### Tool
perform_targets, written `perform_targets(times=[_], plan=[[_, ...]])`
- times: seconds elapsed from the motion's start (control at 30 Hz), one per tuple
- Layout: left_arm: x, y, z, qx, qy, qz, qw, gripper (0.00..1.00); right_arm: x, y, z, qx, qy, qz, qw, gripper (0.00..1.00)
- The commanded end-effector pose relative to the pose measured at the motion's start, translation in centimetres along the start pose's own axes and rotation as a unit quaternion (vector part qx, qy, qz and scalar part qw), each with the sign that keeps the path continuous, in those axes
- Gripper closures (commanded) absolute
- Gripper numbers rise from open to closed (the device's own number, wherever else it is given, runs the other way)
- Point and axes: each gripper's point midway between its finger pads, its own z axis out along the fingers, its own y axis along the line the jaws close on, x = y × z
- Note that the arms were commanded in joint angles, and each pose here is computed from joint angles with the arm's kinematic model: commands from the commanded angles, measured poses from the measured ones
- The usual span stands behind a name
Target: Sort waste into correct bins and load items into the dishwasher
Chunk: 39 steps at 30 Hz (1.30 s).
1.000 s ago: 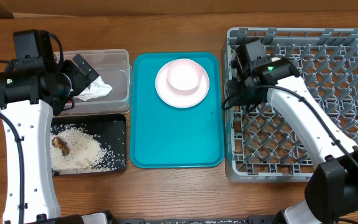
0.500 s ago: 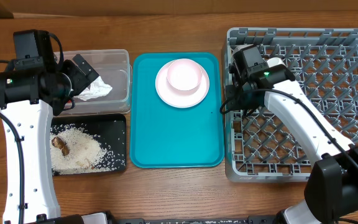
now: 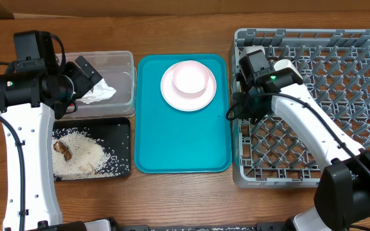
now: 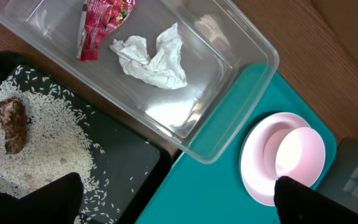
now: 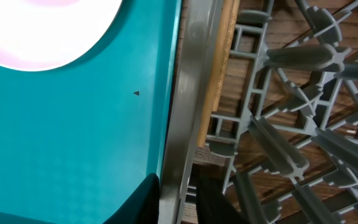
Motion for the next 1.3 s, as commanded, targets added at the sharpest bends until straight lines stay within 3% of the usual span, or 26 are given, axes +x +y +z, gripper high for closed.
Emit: perform_targets(times=[0.0, 0.47, 0.77, 1.1, 1.2, 1.27], plan=[[-0.1, 0.0, 0.2, 0.000, 0.002, 0.008, 1.000, 0.00, 0.1, 0.5, 0.0, -0.009, -0.001, -0.003, 1.000, 0.78], [-0.1, 0.0, 0.2, 0.000, 0.002, 0.008, 1.000, 0.01, -0.9, 1.1, 0.0, -0.023, -0.020, -0.005, 1.000, 0.80], [-0.1, 0.0, 0.2, 0.000, 0.002, 0.008, 1.000, 0.00, -0.5, 1.0, 0.0, -0.021, -0.012, -0.002, 1.000, 0.89], [-0.1, 0.0, 0.2, 0.000, 0.002, 0.008, 1.000, 0.00, -0.2, 0.9, 0.0, -0.019, -0.005, -0.002, 1.000, 0.90], [-0.1, 0.0, 0.2, 0.000, 0.002, 0.008, 1.000, 0.00, -0.5, 1.0, 0.0, -0.020, -0.011, -0.003, 1.000, 0.78], [-0.1, 0.0, 0.2, 0.000, 0.002, 0.008, 1.000, 0.00, -0.8, 1.0, 0.0, -0.022, -0.019, -0.003, 1.000, 0.75]])
